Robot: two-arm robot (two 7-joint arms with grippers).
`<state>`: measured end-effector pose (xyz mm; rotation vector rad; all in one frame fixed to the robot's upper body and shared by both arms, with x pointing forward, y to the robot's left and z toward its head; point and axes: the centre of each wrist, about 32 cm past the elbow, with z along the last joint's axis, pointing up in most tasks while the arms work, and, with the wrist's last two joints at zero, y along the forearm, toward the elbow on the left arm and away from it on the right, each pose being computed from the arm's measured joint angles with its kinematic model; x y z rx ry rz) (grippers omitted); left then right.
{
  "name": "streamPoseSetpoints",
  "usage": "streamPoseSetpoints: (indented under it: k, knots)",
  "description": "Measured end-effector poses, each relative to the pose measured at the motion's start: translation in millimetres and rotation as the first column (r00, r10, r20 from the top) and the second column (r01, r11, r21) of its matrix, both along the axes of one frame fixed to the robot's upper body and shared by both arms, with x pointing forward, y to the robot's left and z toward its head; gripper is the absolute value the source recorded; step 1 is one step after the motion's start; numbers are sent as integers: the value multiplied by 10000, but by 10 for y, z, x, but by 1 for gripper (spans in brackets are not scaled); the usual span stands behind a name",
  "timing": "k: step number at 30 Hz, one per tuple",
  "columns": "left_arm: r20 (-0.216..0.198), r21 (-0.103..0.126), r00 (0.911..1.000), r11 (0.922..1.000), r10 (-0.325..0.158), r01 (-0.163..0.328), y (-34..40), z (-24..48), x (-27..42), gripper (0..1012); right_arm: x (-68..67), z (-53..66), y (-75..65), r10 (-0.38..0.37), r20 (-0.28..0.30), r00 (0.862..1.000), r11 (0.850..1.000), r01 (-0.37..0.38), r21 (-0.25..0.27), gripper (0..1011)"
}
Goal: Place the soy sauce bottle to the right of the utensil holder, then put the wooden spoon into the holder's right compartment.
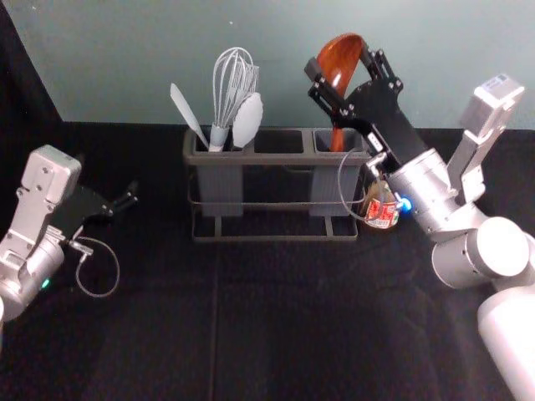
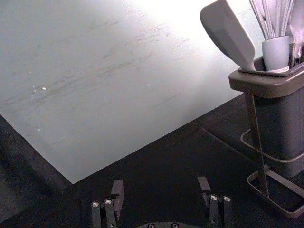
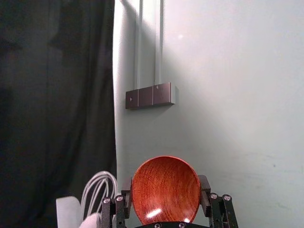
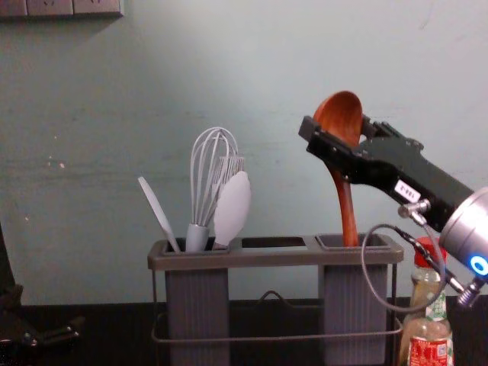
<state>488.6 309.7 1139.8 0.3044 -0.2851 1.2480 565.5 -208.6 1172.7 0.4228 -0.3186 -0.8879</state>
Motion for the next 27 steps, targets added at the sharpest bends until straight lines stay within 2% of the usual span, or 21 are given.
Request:
streamPoseSetpoints:
  k: [3,10,27]
  knots:
    - [-1,1,10000,10000,0,0,0,0,0,1011,-10,-80,-6,-17,-80,10000,10000,17,24,838]
    - [-1,0,10000,10000,0,0,0,0,0,1011,-28,-182,-15,-28,-226,9997,10000,29,51,838]
    - [-1,0,10000,10000,-1,1,0,0,0,1011,-83,-305,-12,-82,-447,9990,9999,88,135,838]
